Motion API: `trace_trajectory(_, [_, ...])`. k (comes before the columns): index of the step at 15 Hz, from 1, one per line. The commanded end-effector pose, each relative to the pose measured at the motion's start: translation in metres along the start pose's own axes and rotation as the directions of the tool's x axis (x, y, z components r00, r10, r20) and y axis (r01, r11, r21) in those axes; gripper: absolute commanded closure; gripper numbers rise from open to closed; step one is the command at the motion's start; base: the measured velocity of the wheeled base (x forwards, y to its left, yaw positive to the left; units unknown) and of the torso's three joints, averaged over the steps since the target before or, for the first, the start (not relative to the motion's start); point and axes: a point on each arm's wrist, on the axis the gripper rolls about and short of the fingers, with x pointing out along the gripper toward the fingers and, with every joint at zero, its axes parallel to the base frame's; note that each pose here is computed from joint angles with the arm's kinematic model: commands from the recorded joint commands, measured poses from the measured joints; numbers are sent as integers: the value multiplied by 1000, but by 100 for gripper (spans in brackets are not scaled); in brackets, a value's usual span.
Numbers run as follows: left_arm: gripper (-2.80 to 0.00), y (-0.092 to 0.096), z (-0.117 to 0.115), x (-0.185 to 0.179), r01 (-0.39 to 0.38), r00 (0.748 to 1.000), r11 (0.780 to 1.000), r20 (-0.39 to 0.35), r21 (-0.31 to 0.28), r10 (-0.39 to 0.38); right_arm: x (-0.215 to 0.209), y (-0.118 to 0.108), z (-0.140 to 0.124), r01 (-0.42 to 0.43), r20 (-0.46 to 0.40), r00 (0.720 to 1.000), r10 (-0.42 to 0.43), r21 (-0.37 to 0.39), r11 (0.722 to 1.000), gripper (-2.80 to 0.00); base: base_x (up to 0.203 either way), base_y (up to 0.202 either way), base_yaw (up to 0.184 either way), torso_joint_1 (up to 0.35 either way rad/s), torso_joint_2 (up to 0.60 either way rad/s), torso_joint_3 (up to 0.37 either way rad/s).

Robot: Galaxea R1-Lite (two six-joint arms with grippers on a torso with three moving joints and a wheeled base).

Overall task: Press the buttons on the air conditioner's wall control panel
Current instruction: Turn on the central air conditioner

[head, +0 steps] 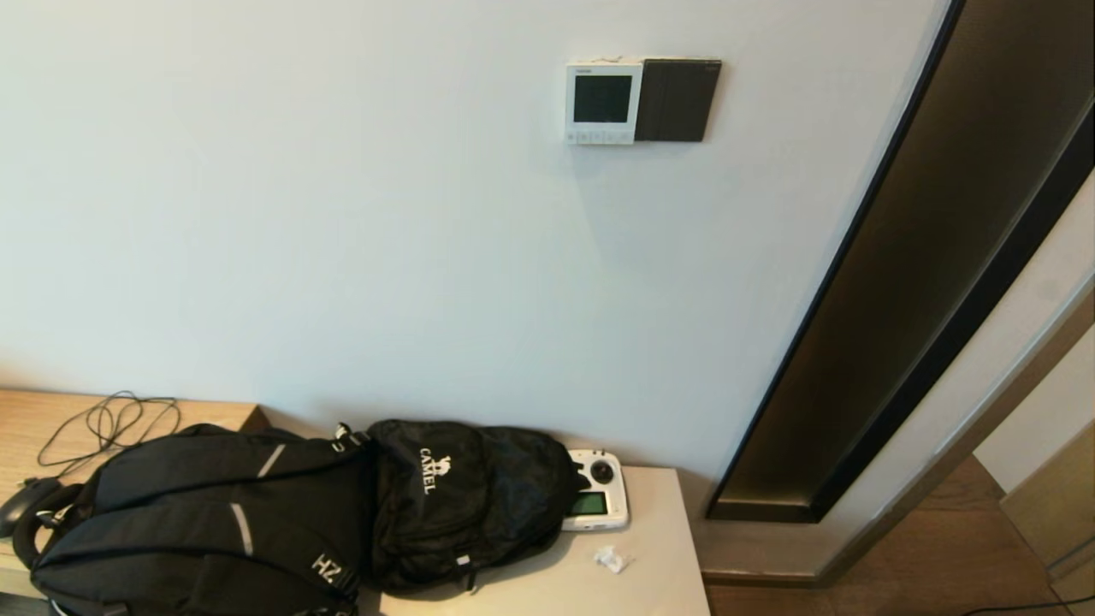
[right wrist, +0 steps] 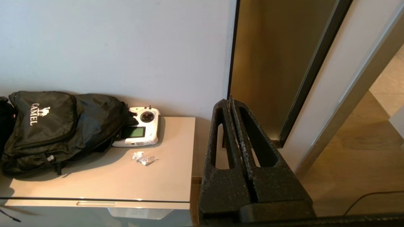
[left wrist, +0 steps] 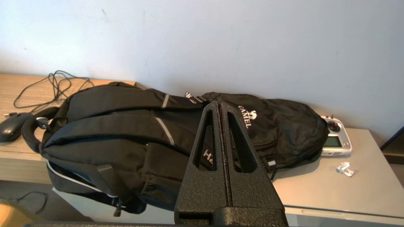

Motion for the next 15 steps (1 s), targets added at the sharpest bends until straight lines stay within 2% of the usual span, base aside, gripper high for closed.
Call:
trace_trajectory(1, [0,0,0,0,-1,1000,1000,0,0,1,0,0,0,-4,0,1000,4,-11,1000,0,0,0,0,0,0,0])
trace_trajectory(12, [0,0,0,0,-1,1000,1000,0,0,1,0,0,1,-11,3,1000,11,-21,1000,0,0,0,0,0,0,0])
trace_trajectory(15, [0,0,0,0,-1,1000,1000,0,0,1,-4,0,17,-29,44,999,30,-23,999,0,0,0,0,0,0,0])
